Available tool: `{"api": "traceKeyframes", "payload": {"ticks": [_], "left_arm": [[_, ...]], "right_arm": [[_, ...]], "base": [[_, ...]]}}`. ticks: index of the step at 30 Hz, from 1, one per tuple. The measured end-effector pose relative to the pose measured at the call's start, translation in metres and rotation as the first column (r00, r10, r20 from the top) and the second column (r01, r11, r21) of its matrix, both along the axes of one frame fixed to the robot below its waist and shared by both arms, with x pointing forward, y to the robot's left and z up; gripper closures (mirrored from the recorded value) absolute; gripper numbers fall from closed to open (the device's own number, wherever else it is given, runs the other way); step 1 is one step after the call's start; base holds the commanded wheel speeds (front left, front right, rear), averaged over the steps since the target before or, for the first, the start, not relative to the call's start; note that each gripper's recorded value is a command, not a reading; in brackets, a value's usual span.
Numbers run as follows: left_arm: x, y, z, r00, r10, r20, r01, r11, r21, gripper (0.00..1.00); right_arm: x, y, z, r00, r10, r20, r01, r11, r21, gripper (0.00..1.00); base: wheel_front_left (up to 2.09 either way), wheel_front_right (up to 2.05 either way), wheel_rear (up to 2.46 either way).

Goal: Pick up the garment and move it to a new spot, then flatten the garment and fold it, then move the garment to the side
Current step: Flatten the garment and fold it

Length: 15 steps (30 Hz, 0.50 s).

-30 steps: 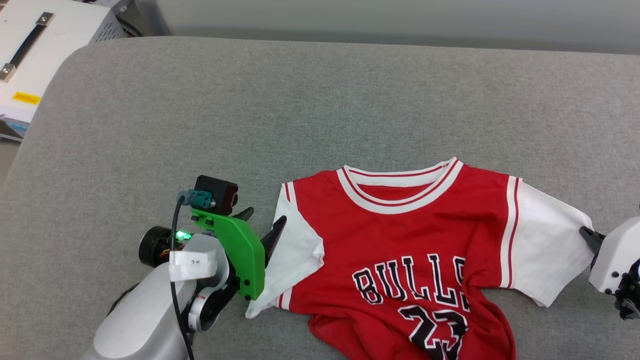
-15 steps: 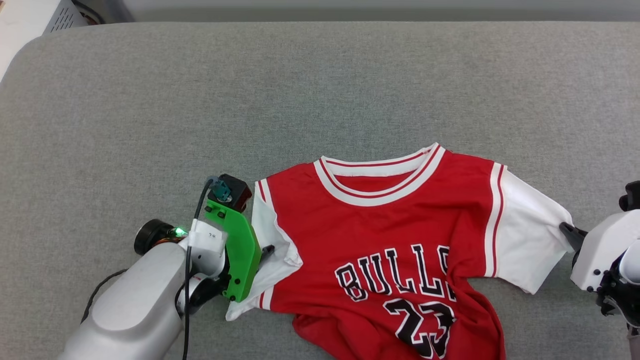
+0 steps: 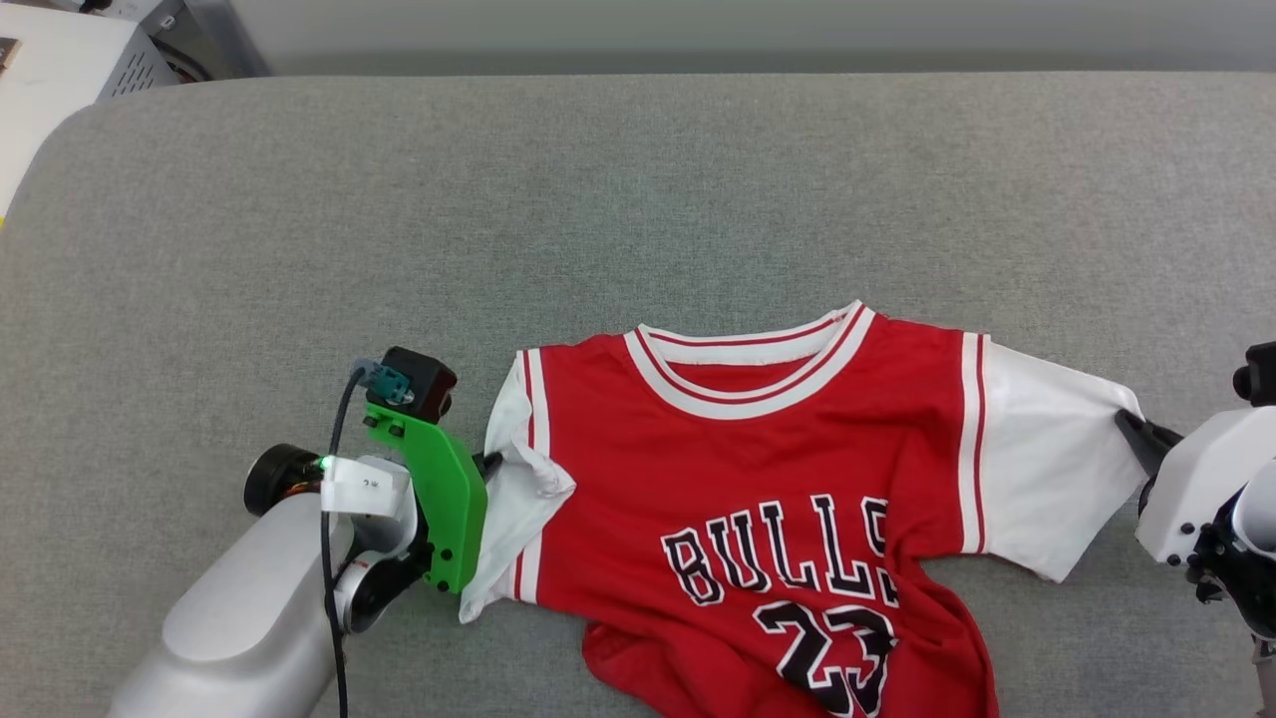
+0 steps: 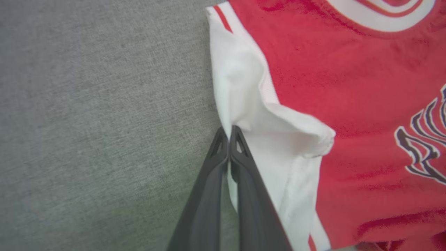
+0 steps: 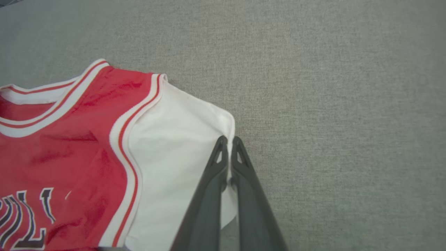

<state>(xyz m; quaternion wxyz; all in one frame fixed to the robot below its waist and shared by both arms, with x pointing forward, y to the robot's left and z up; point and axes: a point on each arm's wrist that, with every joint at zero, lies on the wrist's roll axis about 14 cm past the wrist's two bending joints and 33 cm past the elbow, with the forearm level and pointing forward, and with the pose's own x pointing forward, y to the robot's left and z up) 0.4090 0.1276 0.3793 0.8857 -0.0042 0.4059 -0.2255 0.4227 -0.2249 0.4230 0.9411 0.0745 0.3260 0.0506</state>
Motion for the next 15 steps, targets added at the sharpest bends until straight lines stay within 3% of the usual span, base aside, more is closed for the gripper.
{"api": "traceKeyframes", "payload": {"ticks": [6,15], "left_arm": [[0.031,0.017,0.045,0.972,0.091,0.215,-0.087,0.996,-0.025,1.0],[0.099,0.045,0.151,0.826,0.188,0.532,-0.189,0.981,-0.052,1.0]], "right_arm": [[0.02,0.004,0.035,0.989,0.029,0.144,-0.023,0.999,-0.043,1.0],[0.064,0.004,0.096,0.944,0.082,0.32,-0.043,0.991,-0.125,1.0]], "base": [[0.0,0.0,0.0],[0.0,0.0,0.0]]}}
